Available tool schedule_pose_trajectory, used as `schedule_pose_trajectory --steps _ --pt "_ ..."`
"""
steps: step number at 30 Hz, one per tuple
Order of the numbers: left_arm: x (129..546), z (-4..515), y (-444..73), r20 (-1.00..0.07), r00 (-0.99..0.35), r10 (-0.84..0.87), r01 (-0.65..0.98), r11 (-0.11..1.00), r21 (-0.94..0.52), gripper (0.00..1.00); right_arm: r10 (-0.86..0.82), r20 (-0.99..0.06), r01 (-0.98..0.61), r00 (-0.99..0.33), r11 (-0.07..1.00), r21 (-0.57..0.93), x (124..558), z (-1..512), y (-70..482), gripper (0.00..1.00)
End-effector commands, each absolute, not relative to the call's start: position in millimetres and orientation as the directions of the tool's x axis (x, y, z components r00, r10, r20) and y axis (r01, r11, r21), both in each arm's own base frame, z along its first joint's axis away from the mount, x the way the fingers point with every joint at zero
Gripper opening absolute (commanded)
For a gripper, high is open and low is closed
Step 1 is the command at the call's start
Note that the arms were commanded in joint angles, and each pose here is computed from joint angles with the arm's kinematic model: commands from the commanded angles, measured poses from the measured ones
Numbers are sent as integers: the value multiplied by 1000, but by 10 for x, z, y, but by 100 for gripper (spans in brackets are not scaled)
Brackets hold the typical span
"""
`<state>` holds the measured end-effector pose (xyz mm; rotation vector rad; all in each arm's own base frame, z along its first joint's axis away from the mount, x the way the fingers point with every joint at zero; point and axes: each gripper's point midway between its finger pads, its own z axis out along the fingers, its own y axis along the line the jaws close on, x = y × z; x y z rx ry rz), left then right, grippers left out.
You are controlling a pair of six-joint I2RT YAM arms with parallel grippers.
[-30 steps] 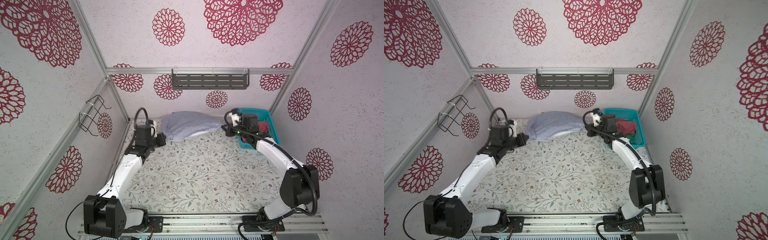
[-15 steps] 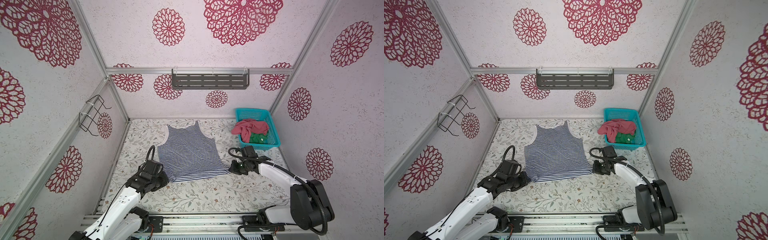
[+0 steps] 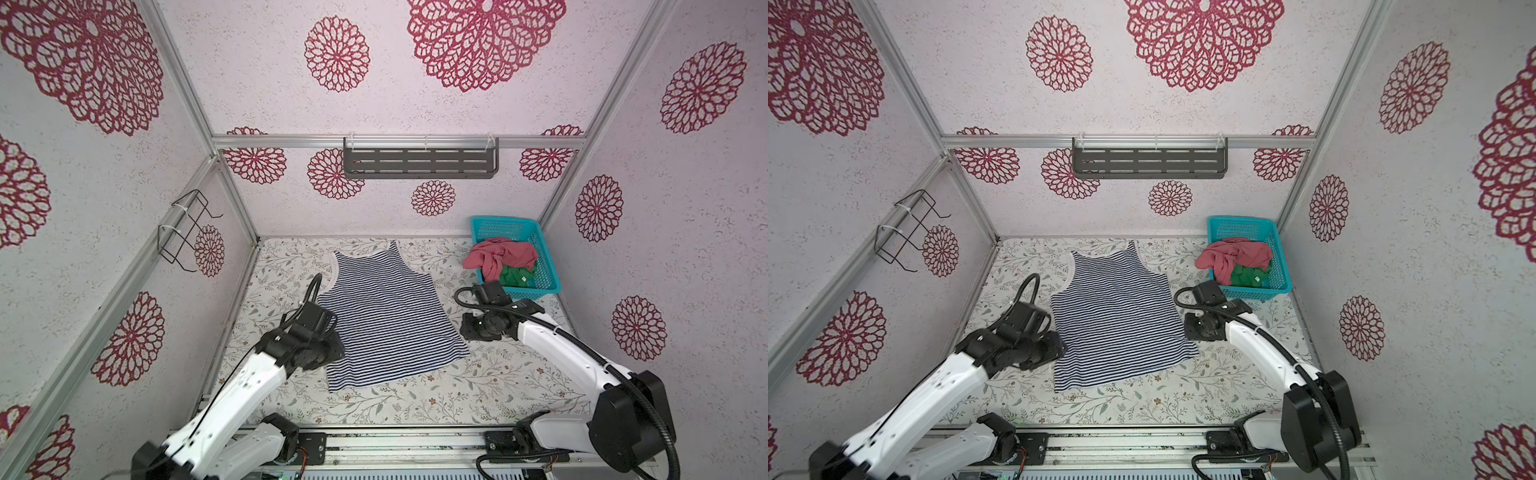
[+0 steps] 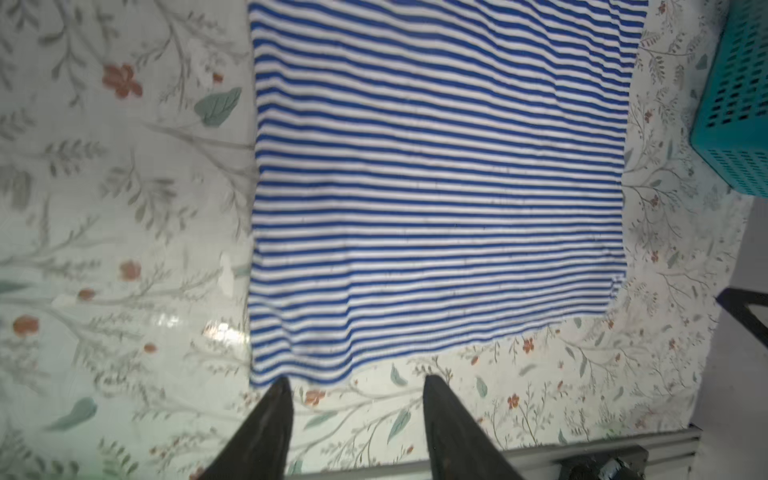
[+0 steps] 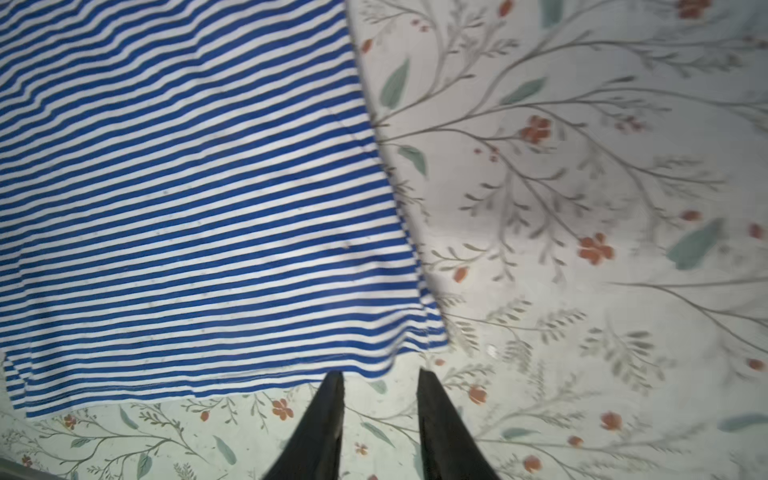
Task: Fold and stack the tank tops
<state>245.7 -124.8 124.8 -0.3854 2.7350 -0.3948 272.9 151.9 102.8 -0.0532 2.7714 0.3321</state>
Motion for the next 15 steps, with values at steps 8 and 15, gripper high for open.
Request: schedule_pose_trajectory --steps 8,15 --pt "4033 684 -1520 -331 -932 -146 -45 955 -293 22 108 -355 23 -929 971 238 2806 437 1825 23" --pt "3696 3 -1403 -242 -934 -261 -190 940 -282 12 97 -311 63 -946 991 117 2849 18 1559 21"
